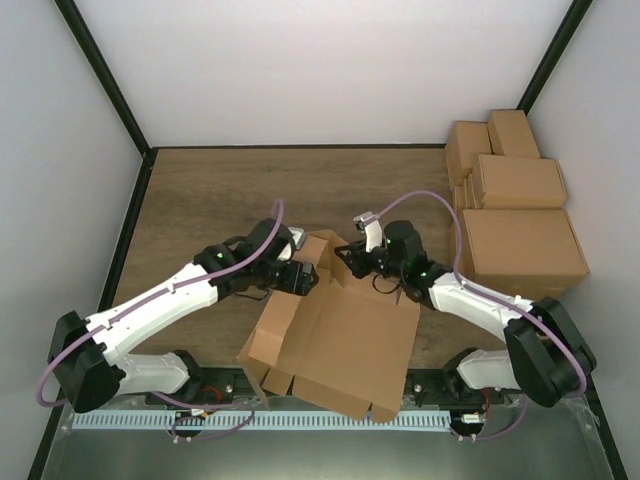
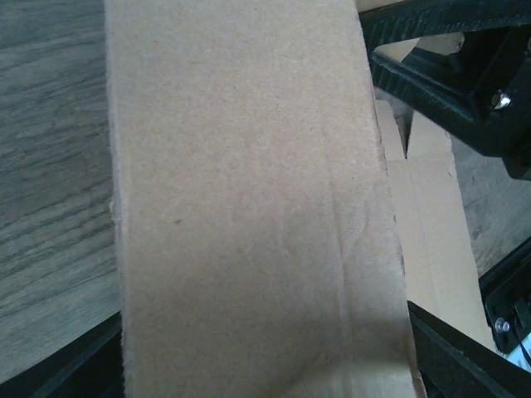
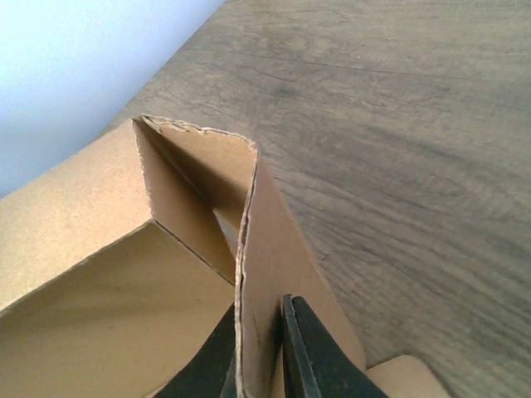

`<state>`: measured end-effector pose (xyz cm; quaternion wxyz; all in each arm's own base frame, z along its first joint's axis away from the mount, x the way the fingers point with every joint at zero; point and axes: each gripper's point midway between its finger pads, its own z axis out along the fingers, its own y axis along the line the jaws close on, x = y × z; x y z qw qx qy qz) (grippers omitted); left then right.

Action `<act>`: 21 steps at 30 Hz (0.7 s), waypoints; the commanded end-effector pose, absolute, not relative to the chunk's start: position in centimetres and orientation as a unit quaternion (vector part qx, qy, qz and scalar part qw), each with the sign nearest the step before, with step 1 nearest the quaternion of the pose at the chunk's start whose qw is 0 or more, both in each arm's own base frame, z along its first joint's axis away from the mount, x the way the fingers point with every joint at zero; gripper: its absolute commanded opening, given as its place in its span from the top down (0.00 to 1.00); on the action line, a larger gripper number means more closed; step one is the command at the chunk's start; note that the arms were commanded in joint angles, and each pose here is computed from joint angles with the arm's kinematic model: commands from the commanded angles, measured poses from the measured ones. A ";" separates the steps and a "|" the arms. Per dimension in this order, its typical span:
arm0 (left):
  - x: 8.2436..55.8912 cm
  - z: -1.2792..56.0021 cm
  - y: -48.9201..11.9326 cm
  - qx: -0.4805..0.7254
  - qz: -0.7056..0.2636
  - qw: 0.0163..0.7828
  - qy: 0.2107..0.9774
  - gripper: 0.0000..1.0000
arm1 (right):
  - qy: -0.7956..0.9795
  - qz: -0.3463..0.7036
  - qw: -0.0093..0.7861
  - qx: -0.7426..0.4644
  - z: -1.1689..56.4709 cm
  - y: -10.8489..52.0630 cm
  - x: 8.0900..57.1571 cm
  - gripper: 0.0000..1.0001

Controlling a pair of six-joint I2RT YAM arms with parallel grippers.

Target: Fold the paper box

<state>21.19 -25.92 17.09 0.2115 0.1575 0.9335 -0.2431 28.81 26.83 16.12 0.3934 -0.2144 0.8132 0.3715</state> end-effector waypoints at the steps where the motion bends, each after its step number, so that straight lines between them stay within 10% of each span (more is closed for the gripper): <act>1: 20.3 16.5 -27.6 0.187 -0.253 0.200 0.928 0.23 | 0.805 0.399 0.389 -0.204 15.9 27.6 26.9 0.88; 21: 20.2 16.3 -28.0 0.217 -0.244 0.210 0.921 0.22 | 0.771 0.427 0.388 -0.269 15.5 26.9 22.9 0.36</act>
